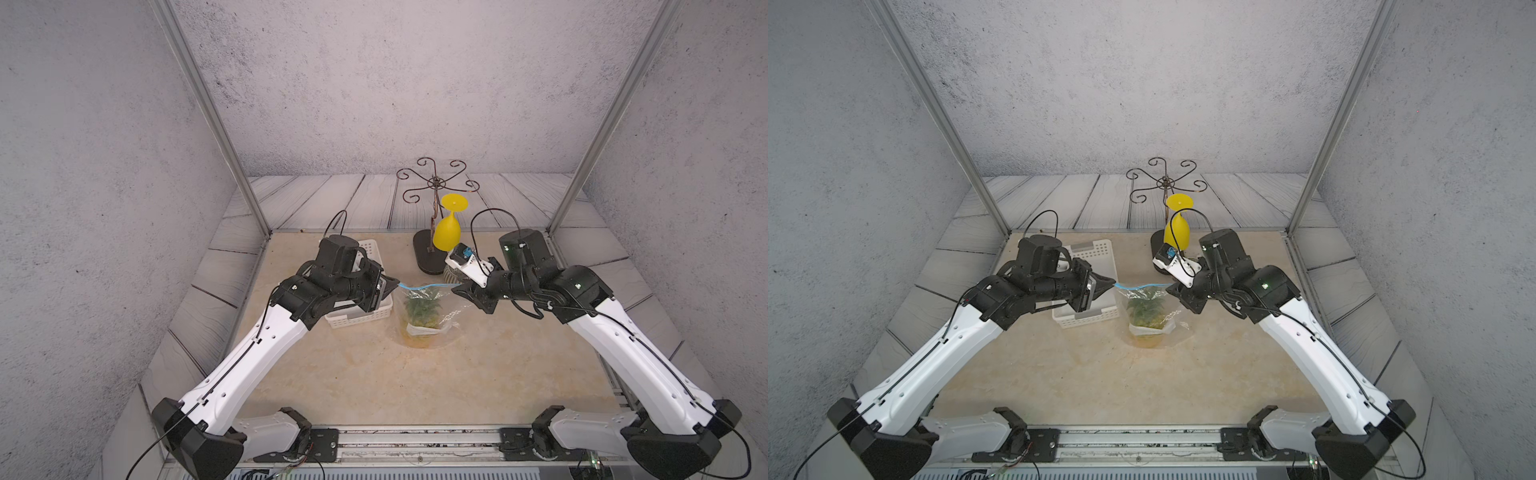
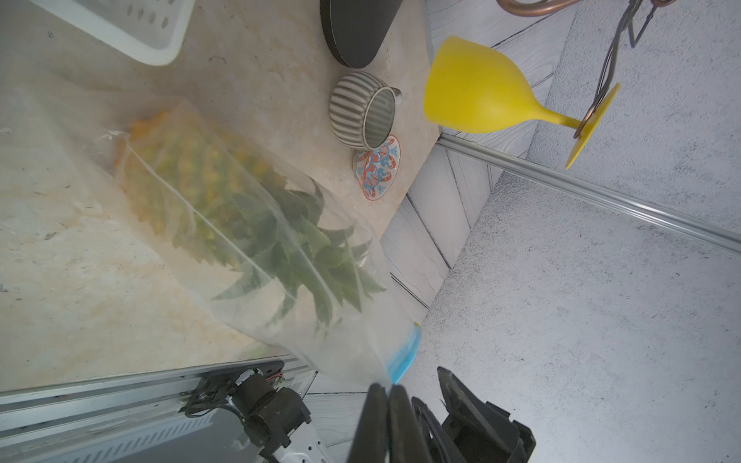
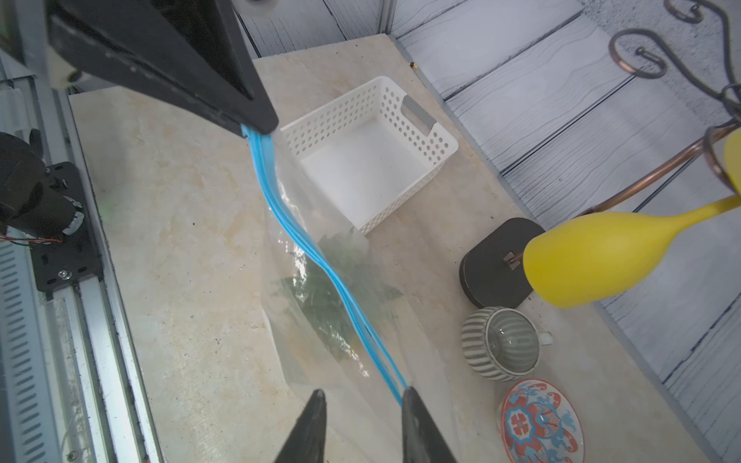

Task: Open the zip-top bag and take out the pineapple
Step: Unzip the zipper on the zipper food storage bag, then open the zipper of the food storage bag at the center of the board, then pick up the pineapple from the zipper food storage bag.

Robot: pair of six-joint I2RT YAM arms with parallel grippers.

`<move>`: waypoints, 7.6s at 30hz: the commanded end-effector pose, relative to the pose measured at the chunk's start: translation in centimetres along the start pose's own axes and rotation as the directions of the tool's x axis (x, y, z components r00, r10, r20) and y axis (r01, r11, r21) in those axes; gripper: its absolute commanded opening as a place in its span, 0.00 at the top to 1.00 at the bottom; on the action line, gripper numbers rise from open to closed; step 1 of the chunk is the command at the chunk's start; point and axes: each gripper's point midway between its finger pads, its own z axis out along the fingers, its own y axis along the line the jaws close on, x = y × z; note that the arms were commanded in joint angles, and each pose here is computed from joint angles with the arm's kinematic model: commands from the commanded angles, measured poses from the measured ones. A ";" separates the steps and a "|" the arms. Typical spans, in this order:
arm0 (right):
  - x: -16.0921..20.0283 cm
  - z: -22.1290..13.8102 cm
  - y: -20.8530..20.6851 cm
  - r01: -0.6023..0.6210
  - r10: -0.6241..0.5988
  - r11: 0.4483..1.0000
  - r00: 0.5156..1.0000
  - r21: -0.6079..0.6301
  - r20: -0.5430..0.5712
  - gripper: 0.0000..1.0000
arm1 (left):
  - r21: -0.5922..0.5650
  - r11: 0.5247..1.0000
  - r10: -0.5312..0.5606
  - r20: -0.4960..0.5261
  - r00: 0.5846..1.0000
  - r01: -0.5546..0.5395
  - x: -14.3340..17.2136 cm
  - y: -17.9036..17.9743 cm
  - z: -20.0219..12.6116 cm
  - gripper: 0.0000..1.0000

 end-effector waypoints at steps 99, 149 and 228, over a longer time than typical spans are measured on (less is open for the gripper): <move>-0.9 2.2 -2.6 -0.436 0.445 0.896 0.878 0.088 -0.175 1.00 | -0.298 0.847 0.440 -0.072 0.895 -0.440 4.2 0.7 -1.8 0.57; -1.4 0.1 -3.2 -0.376 0.386 0.919 0.919 0.115 -0.082 0.75 | -0.381 0.700 0.592 -0.164 0.789 -0.604 4.2 0.5 1.9 1.00; -3.6 0.6 -2.3 -0.704 0.730 0.673 0.682 0.225 -0.048 1.00 | -0.257 0.966 0.028 0.168 0.985 0.017 -5.6 8.5 4.1 0.28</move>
